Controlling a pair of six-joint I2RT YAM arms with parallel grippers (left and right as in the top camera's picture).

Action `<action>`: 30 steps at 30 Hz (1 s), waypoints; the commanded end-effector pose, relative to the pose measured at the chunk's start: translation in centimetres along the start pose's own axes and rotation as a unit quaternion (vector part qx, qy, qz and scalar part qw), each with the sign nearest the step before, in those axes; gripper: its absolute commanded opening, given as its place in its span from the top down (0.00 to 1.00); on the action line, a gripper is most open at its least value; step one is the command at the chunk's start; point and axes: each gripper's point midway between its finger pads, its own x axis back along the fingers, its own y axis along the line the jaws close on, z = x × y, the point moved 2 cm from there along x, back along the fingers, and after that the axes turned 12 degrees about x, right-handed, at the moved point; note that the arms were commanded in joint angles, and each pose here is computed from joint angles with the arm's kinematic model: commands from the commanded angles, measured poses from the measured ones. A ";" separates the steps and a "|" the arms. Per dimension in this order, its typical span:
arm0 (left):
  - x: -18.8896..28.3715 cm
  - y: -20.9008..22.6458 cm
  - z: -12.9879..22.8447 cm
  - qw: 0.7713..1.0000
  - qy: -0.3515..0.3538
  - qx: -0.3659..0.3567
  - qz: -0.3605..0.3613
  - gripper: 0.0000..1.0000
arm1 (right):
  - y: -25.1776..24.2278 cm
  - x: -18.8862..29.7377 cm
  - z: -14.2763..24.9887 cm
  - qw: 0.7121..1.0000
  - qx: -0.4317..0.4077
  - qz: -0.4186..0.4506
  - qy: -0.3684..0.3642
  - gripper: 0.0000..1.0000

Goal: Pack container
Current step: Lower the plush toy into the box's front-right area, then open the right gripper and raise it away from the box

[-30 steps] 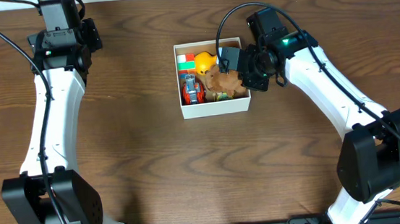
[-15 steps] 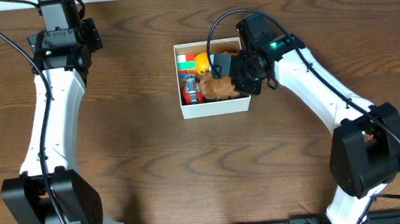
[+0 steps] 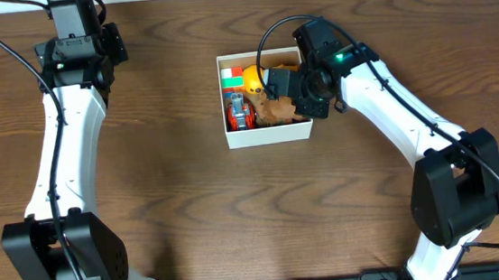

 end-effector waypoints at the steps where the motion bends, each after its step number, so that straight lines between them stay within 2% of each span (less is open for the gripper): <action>1: 0.9 0.2 -1.2 1.000 -0.015 0.009 0.000 0.02 | -0.5 0.3 -0.1 1.000 0.007 0.013 0.013 0.87; 2: 0.9 0.2 -1.2 1.000 -0.015 0.009 0.000 0.02 | -0.5 0.3 -0.1 1.000 0.007 0.013 0.013 0.85; 3: 0.9 0.2 -1.2 1.000 -0.015 0.009 0.000 0.02 | -0.5 0.3 -0.1 1.000 0.007 0.013 0.013 0.79; 4: 0.9 0.2 -1.2 1.000 -0.015 0.009 0.000 0.02 | -0.5 0.3 -0.1 1.000 0.007 0.013 0.013 0.67; 7: 0.9 0.2 -1.2 1.000 -0.015 0.009 0.000 0.02 | -0.5 0.3 -0.1 1.000 0.007 0.013 0.013 0.40; 9: 0.9 0.2 -1.2 1.000 -0.015 0.009 0.000 0.02 | -0.5 0.3 -0.1 1.000 0.007 0.013 0.013 0.31; 16: 0.9 0.2 -1.2 1.000 -0.015 0.009 0.000 0.02 | -2.0 0.4 -1.2 0.999 0.013 0.047 -0.006 0.29; 19: 0.9 0.2 -1.2 1.000 -0.015 0.009 0.000 0.02 | -3.7 1.2 -2.9 0.996 0.005 0.086 -0.030 0.34; 21: 0.9 0.2 -1.2 1.000 -0.015 0.009 0.000 0.02 | -5.3 2.2 -4.3 0.991 -0.022 0.118 -0.052 0.35; 23: 0.9 0.2 -1.2 1.000 -0.015 0.009 0.000 0.02 | -7.4 4.0 -5.4 0.982 -0.073 0.157 -0.074 0.41; 25: 0.9 0.2 -1.2 1.000 -0.015 0.009 0.000 0.02 | -9.7 5.9 -5.5 0.965 -0.143 0.200 -0.086 0.45; 27: 0.9 0.2 -1.2 1.000 -0.015 0.009 0.000 0.02 | -12.6 8.4 -4.0 0.925 -0.261 0.265 -0.080 0.38; 30: 0.9 0.2 -1.2 1.000 -0.015 0.009 0.000 0.02 | -15.0 11.1 -0.6 0.859 -0.383 0.334 -0.061 0.31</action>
